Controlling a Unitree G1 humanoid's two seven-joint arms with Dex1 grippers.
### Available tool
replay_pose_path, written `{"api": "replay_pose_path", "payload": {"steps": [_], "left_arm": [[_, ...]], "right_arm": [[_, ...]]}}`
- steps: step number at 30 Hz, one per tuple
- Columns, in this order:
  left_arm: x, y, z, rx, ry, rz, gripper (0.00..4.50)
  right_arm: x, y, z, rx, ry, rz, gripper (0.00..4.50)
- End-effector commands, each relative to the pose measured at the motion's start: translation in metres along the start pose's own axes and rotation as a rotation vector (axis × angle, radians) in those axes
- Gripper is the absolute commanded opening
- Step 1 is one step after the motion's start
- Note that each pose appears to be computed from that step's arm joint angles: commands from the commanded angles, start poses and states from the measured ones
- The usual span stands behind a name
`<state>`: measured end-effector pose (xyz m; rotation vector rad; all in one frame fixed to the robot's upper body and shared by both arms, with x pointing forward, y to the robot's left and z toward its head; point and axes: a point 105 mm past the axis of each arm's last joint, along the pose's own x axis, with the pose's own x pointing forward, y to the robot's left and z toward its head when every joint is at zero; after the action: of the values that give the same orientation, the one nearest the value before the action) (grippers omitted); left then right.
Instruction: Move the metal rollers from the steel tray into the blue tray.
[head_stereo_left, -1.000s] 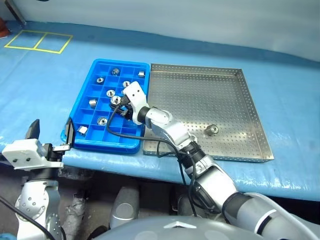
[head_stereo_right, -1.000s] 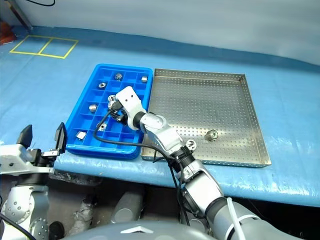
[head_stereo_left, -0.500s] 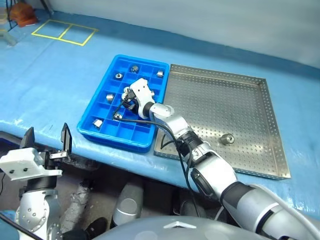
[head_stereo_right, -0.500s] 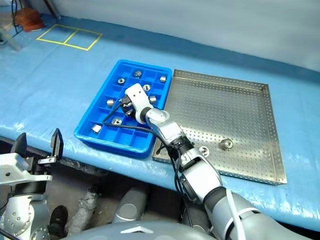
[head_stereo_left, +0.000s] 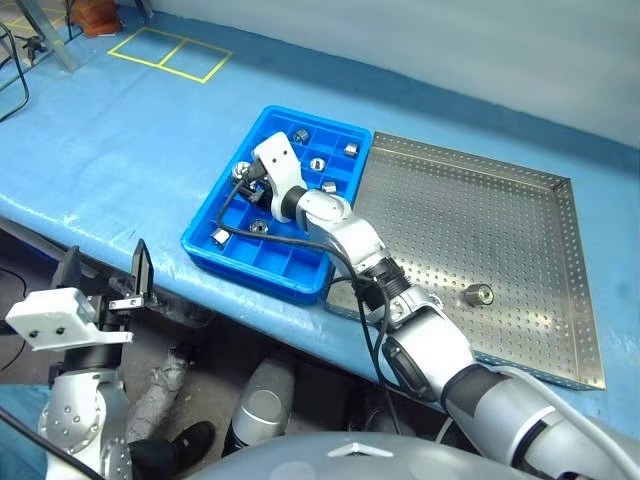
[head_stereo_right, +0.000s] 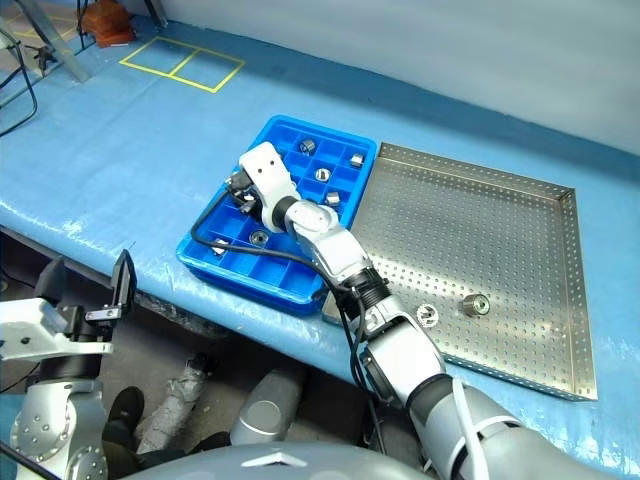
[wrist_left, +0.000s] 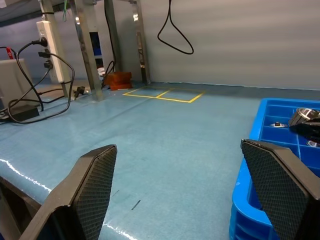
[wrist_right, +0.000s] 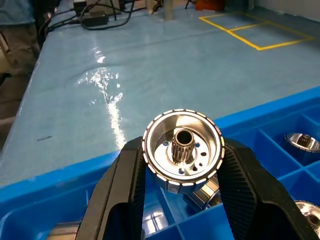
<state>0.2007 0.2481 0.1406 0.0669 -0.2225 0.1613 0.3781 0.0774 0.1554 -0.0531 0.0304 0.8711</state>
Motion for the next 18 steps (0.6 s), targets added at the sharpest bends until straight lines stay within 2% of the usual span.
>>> {"api": "replay_pose_path", "payload": {"steps": [1, 10, 18], "left_arm": [[0.002, -0.003, 0.004, 0.012, -0.016, -0.018, 4.38], [0.006, -0.007, -0.001, -0.001, -0.002, -0.041, 4.38], [0.009, -0.008, -0.003, -0.004, -0.001, -0.053, 4.38]], "right_arm": [[-0.002, 0.010, 0.017, -0.020, -0.034, 0.017, 1.71], [-0.021, -0.019, 0.007, -0.138, 0.061, -0.101, 1.71], [-0.026, -0.028, -0.020, -0.134, 0.152, -0.119, 1.71]]}}
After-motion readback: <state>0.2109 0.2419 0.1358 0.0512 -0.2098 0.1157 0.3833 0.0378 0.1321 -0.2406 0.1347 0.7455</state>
